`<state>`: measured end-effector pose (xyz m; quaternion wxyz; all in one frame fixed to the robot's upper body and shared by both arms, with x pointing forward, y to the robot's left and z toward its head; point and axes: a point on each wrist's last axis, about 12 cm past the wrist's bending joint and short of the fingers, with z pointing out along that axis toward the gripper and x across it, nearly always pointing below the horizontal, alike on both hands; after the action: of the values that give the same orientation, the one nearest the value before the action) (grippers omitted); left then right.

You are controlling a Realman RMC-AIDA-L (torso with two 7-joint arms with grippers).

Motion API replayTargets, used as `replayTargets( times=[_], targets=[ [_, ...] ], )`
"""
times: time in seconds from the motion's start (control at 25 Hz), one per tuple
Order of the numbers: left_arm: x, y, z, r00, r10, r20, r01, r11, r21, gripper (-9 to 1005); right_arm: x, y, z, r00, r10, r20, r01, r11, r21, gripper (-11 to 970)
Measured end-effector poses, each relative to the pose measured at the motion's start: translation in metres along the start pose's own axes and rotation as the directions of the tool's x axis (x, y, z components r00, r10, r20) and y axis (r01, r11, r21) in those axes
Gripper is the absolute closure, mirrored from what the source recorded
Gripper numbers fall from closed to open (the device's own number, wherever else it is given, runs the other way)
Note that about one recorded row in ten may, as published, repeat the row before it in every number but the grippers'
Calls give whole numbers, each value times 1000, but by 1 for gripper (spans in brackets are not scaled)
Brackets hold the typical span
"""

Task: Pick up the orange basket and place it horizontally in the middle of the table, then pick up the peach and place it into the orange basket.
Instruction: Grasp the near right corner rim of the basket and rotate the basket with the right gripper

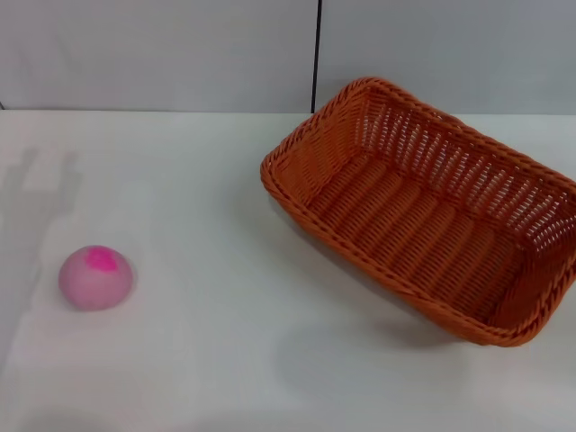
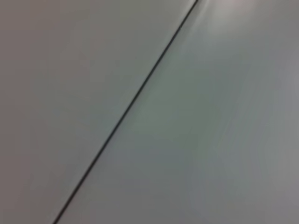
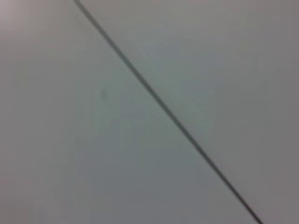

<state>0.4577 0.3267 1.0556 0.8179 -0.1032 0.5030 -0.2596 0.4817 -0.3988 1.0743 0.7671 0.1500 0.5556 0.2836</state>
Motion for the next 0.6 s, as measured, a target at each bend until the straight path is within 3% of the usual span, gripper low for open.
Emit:
replayTargets(
  times=[0.2, 0.48, 0.6],
  targets=[
    [1, -2, 1, 1000, 22, -9, -22, 999, 24, 282, -1, 1, 3, 1000, -24, -12, 24, 1000, -13, 417],
    [0, -1, -2, 1000, 25, -8, -25, 1000, 17, 171, -6, 1, -1, 999, -39, 7, 39, 999, -19, 341],
    [0, -1, -4, 1000, 24, -10, -24, 1000, 14, 155, -12, 3, 2, 995, -95, -37, 92, 993, -79, 341]
  ],
)
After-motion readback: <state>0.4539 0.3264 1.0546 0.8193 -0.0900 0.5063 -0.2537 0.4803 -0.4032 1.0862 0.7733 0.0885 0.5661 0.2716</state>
